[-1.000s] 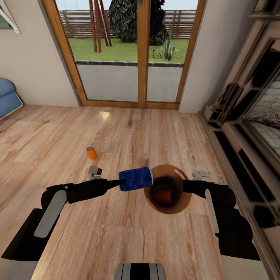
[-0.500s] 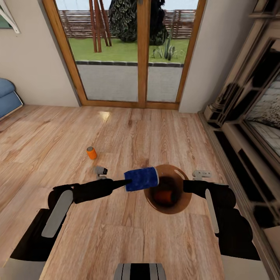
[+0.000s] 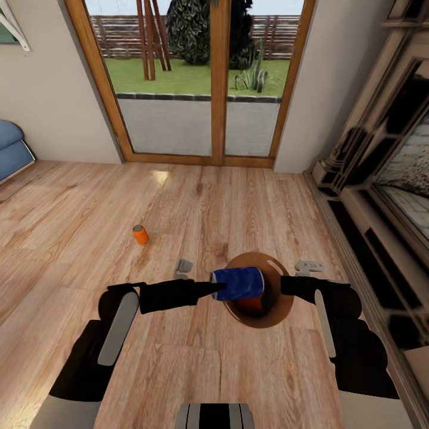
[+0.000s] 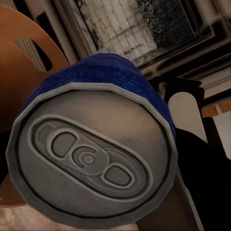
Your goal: Put the three can of soda from the living room inside the tash can in the kitchen.
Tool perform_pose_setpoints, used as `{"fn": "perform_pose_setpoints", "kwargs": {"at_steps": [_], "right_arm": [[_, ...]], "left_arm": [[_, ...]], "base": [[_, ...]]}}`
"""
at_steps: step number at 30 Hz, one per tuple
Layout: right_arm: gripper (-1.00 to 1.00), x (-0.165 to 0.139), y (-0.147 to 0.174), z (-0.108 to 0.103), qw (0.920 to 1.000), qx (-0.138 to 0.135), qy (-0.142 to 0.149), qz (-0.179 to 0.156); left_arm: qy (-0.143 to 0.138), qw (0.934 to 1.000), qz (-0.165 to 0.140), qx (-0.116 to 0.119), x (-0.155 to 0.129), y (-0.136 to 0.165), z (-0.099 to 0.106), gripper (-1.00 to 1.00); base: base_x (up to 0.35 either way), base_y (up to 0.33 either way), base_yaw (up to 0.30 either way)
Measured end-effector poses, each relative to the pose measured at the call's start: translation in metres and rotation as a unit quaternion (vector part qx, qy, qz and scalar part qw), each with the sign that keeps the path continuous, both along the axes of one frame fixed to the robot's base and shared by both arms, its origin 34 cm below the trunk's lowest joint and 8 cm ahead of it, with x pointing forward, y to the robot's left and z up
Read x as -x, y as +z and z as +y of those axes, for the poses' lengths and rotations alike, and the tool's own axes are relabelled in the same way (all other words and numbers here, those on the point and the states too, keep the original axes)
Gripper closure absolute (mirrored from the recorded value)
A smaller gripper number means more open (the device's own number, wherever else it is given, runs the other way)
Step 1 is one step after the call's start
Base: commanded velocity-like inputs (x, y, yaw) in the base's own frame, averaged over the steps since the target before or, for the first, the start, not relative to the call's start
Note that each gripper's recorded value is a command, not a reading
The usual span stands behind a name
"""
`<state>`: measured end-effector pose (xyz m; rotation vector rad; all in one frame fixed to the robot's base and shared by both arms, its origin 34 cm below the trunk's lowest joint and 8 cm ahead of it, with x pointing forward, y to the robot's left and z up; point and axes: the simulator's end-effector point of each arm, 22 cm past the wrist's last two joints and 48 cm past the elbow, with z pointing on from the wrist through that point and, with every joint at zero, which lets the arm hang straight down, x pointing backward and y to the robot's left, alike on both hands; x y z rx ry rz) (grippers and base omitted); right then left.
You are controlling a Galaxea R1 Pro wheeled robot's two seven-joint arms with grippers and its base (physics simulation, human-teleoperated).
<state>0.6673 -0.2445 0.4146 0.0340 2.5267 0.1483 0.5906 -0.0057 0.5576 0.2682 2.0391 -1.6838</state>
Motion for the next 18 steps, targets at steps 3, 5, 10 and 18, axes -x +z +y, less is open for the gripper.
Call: {"fn": "perform_pose_setpoints", "kwargs": {"at_steps": [3, 5, 10, 18], "right_arm": [[1.00, 0.000, 0.000, 0.000, 1.0000, 0.000, 0.000, 0.000], [1.00, 0.000, 0.000, 0.001, 1.0000, -0.001, 0.000, 0.000], [1.00, 0.000, 0.000, 0.001, 1.0000, -0.001, 0.000, 0.000], [1.00, 0.000, 0.000, 0.001, 1.0000, 0.000, 0.000, 0.000]], "left_arm": [[-0.001, 1.0000, -0.002, 0.000, 0.001, 0.001, -0.002, 1.00], [-0.001, 1.0000, -0.004, -0.006, 0.000, 0.000, -0.005, 1.00], [0.001, 0.9993, -0.013, -0.034, -0.003, -0.007, -0.018, 1.00], [0.004, 0.9970, -0.023, -0.074, -0.005, -0.018, -0.031, 1.00]], "base": [[0.000, 0.000, 0.000], [0.000, 0.000, 0.000], [0.000, 0.000, 0.000], [0.000, 0.000, 0.000]]}}
